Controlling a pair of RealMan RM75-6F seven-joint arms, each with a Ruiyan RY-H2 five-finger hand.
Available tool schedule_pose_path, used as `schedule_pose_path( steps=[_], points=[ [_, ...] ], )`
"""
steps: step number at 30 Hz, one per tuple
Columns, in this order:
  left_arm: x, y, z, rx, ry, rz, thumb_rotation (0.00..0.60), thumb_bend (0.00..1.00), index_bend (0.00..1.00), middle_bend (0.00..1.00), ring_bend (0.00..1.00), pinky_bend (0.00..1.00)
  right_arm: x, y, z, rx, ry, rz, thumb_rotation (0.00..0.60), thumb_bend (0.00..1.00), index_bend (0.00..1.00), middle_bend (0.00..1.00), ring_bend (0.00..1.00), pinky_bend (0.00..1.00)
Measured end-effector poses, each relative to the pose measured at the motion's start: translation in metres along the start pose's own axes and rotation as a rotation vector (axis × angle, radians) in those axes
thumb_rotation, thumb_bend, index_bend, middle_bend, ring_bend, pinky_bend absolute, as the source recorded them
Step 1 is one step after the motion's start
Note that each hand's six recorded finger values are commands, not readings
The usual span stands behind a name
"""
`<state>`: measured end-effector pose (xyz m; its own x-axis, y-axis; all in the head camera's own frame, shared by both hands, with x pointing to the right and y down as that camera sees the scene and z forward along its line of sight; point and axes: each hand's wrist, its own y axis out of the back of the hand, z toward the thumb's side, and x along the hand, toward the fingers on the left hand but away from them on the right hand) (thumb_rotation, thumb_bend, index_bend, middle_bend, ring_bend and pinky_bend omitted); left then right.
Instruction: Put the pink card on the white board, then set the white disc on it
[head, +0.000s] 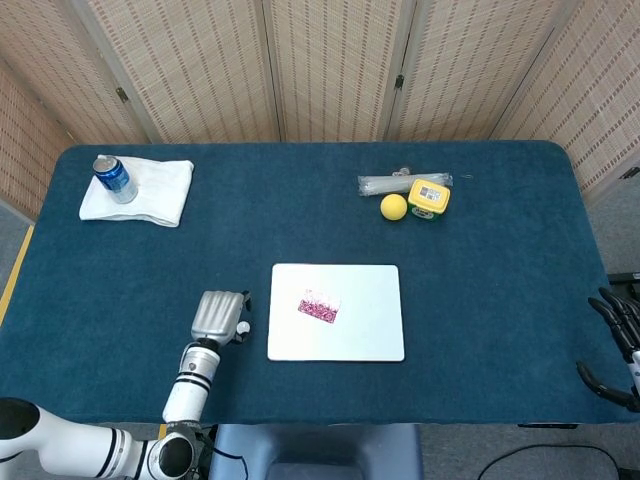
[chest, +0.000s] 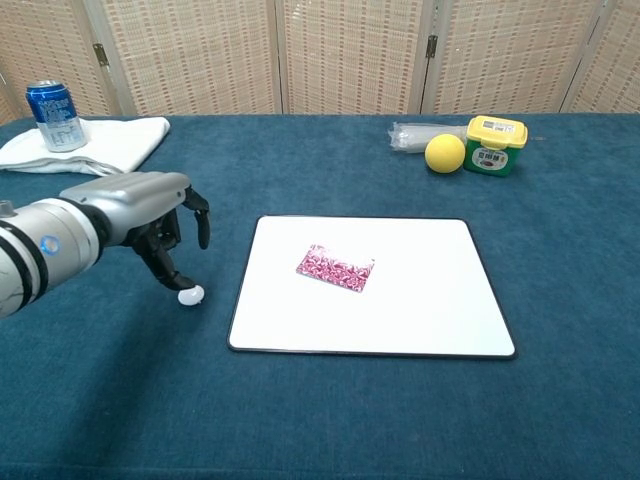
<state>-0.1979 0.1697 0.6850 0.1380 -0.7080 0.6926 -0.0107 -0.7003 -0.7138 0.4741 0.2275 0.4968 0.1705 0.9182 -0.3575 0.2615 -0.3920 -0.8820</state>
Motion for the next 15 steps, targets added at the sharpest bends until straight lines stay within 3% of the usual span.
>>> schedule_pose_path(
  steps=[15],
  points=[
    [0.016, -0.027, -0.016, -0.026, 0.013, -0.062, 0.6, 0.24, 0.47, 1.0, 1.0, 1.0, -0.002, -0.002, 0.0, 0.004, -0.002, 0.01, 0.6, 0.26, 0.0, 0.0, 0.0, 0.0]
  ],
)
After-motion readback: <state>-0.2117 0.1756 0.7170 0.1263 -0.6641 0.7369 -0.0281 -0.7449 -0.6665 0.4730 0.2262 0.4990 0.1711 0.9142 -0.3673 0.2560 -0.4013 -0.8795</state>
